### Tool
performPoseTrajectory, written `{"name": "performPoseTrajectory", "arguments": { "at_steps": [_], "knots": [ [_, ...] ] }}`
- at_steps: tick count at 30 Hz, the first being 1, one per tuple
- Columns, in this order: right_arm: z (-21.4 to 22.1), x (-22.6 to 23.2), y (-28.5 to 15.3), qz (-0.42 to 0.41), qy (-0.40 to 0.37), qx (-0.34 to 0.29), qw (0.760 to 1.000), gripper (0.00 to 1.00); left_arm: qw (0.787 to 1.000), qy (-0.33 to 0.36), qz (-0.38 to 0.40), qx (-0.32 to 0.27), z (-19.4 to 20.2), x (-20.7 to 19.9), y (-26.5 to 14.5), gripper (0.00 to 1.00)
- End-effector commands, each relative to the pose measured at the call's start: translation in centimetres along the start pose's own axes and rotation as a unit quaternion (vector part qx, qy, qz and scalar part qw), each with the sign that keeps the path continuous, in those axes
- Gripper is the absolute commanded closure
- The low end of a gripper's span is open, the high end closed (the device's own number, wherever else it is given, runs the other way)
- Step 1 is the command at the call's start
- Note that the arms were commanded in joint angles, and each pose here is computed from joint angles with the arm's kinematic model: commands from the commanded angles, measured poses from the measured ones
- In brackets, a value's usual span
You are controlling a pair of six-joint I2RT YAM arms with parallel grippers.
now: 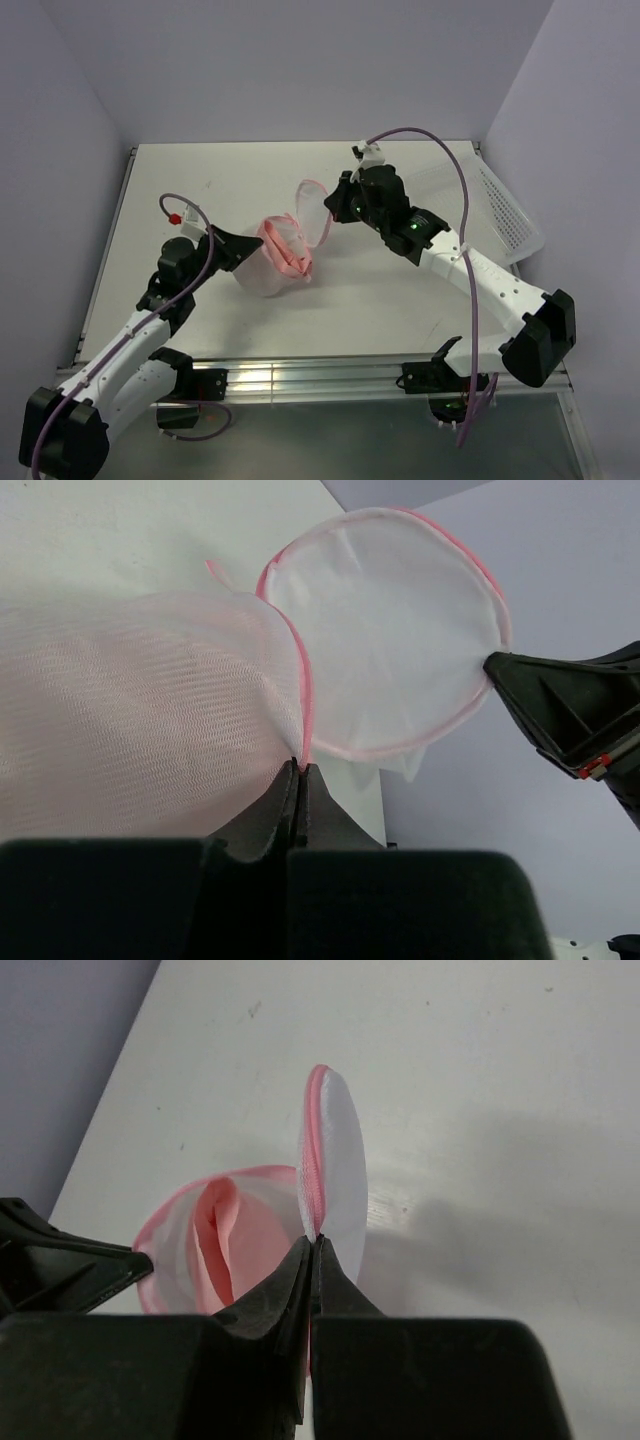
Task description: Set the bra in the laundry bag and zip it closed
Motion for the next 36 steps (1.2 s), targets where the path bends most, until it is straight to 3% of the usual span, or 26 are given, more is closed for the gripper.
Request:
{"name": "performPoseTrajectory", "arguments": {
  "at_steps": [1, 2, 3, 5, 9, 12, 14, 16, 19, 24, 27, 29, 32, 36],
  "knots": [
    [-4.3, 3.1, -1.9, -0.050, 0.000, -0.065, 0.997, 1.00, 0.999, 0.018, -0.032, -0.004, -0.5, 0.8, 0.2, 1.00],
    [-4.5, 2.7, -1.2, -0.035, -0.010, -0.064, 0.997, 1.00, 0.999, 0.014, -0.034, 0.013, 0.2, 1.4, 0.5, 1.00],
    [-2.7, 1.0, 0.7, 0.008, -0.023, -0.024, 0.999, 1.00, 0.999, 0.005, -0.040, 0.026, 0.8, 2.2, 1.3, 1.00],
    [-3.8, 0.9, 0.6, 0.033, -0.033, -0.012, 0.999, 1.00, 0.999, -0.007, -0.033, 0.041, 1.5, 2.5, 1.5, 1.00],
    [-6.4, 3.7, -5.3, -0.040, -0.017, -0.067, 0.997, 1.00, 1.000, 0.024, -0.018, -0.003, -0.6, 0.3, 0.1, 1.00],
    [-8.3, 5.7, -7.9, -0.076, -0.013, -0.090, 0.993, 1.00, 0.997, 0.041, -0.062, -0.006, -0.8, 1.6, -0.2, 1.00],
    [-8.0, 6.4, -6.9, -0.089, -0.010, -0.078, 0.993, 1.00, 0.997, 0.030, -0.075, 0.005, 0.2, 3.3, 0.5, 1.00],
    [-7.0, 5.2, -1.8, -0.054, -0.009, -0.048, 0.997, 1.00, 0.995, 0.004, -0.090, 0.048, 2.6, 5.6, 1.4, 1.00],
    [-4.9, 1.8, 3.9, 0.017, -0.010, 0.008, 1.000, 1.00, 0.996, -0.013, -0.061, 0.059, 3.8, 4.7, 1.1, 1.00],
    [-5.7, 2.7, 0.7, -0.023, 0.008, -0.038, 0.999, 1.00, 0.999, -0.001, -0.037, 0.017, 2.5, 1.7, -1.5, 1.00],
    [-5.0, 2.4, 3.5, 0.001, -0.005, 0.000, 1.000, 1.00, 0.996, -0.013, -0.074, 0.041, 3.8, 3.9, -0.9, 1.00],
    [-3.1, 1.4, 4.4, 0.034, -0.022, 0.043, 0.998, 1.00, 0.997, -0.036, -0.023, 0.066, 5.2, 2.2, -1.0, 1.00],
    [-3.6, 2.3, 2.8, -0.013, 0.003, -0.012, 1.000, 1.00, 0.998, -0.039, -0.021, 0.049, 5.5, 1.6, -1.8, 1.00],
    [-2.3, 1.5, 5.0, 0.017, -0.011, 0.028, 0.999, 1.00, 0.997, -0.035, -0.042, 0.057, 6.0, 2.7, -1.9, 1.00]
  ]
}}
Point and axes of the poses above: each gripper's point midway between its finger pads, its own y axis out along the fingers, its own x axis along the line the jaws close on, z = x × y, the point moved 2 cm from there along -y, back along the fingers, and after that the axes turned 7 degrees about y, right-handed, at the moved point
